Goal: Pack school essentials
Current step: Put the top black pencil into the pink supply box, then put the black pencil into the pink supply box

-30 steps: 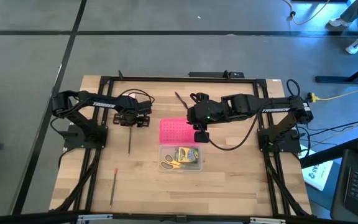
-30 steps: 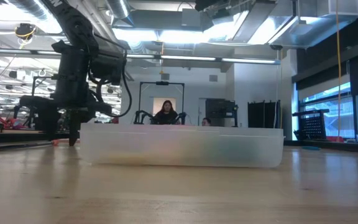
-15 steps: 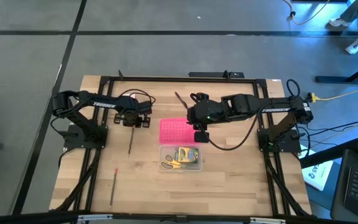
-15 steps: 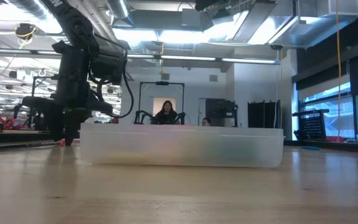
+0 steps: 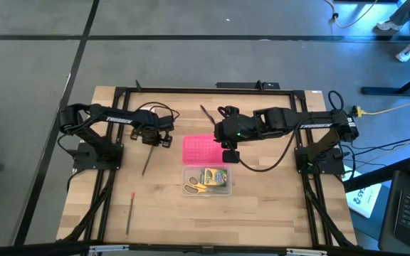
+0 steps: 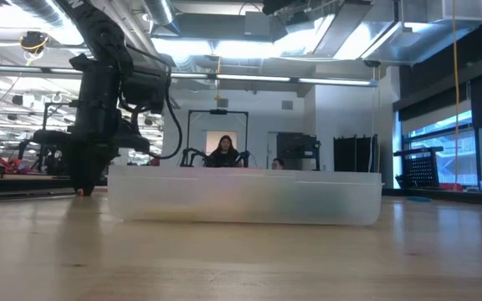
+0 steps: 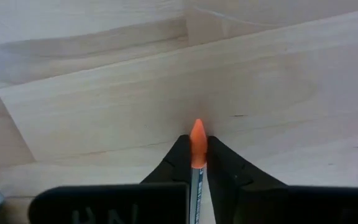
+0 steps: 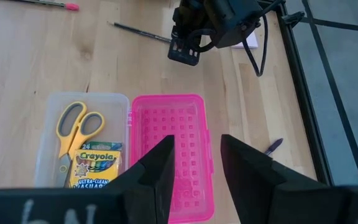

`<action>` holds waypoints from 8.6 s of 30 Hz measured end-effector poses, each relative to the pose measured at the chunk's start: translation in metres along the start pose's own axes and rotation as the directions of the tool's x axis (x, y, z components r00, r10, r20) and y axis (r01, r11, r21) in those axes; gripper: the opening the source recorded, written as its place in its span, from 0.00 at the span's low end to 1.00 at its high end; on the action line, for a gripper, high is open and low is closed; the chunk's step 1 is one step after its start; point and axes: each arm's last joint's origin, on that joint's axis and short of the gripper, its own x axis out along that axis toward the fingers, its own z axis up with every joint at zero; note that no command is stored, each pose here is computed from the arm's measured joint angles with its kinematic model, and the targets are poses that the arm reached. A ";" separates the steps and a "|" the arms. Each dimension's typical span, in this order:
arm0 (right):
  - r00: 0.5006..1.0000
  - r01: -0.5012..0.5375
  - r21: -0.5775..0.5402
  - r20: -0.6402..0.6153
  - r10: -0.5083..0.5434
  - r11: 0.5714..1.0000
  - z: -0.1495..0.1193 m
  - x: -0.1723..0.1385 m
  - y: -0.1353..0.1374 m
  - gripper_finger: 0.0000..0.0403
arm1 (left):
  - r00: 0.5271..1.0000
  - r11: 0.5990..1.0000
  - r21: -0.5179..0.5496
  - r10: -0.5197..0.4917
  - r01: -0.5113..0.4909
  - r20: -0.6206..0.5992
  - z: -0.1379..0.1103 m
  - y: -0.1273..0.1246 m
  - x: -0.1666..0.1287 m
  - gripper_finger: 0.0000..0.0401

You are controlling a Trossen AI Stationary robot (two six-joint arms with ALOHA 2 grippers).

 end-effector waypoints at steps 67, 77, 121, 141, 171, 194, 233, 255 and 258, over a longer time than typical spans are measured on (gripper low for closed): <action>0.872 -0.442 0.044 -0.211 0.441 0.896 -0.022 -0.020 0.045 0.33 | 0.970 0.881 0.451 -0.215 0.143 0.113 -0.077 -0.077 -0.073 0.04; 0.871 -0.440 0.046 -0.221 0.439 0.897 -0.023 -0.020 0.045 0.33 | 0.895 0.667 0.722 -0.418 0.187 0.155 -0.110 -0.104 -0.125 0.04; 0.938 -0.300 0.013 -0.180 0.298 0.954 -0.025 -0.038 0.034 0.33 | 0.594 0.266 0.948 -0.796 0.173 0.114 -0.143 -0.174 -0.118 0.04; 0.940 -0.300 0.014 -0.168 0.298 0.954 -0.023 -0.037 0.034 0.33 | 0.633 0.293 0.939 -0.765 0.181 0.116 -0.149 -0.180 -0.101 0.04; 0.939 -0.300 0.014 -0.168 0.299 0.954 -0.023 -0.037 0.034 0.33 | 0.632 0.303 0.936 -0.765 0.179 0.126 -0.147 -0.180 -0.101 0.04; 0.939 -0.301 0.014 -0.168 0.299 0.954 -0.023 -0.037 0.034 0.33 | 0.629 0.314 0.929 -0.767 0.198 0.125 -0.147 -0.180 -0.102 0.24; 0.943 -0.303 0.014 -0.143 0.302 0.953 -0.021 -0.037 0.034 0.33 | 0.954 0.870 0.440 -0.286 0.221 0.087 -0.204 -0.085 -0.106 0.36; 0.948 -0.306 0.015 -0.089 0.306 0.952 -0.016 -0.037 0.035 0.33 | 0.998 0.992 0.119 0.042 -0.047 0.038 -0.259 -0.020 -0.067 0.36; 0.948 -0.307 0.011 -0.089 0.306 0.952 -0.016 -0.037 0.035 0.33 | 0.997 0.992 0.108 0.056 -0.061 0.049 -0.260 -0.015 -0.061 0.36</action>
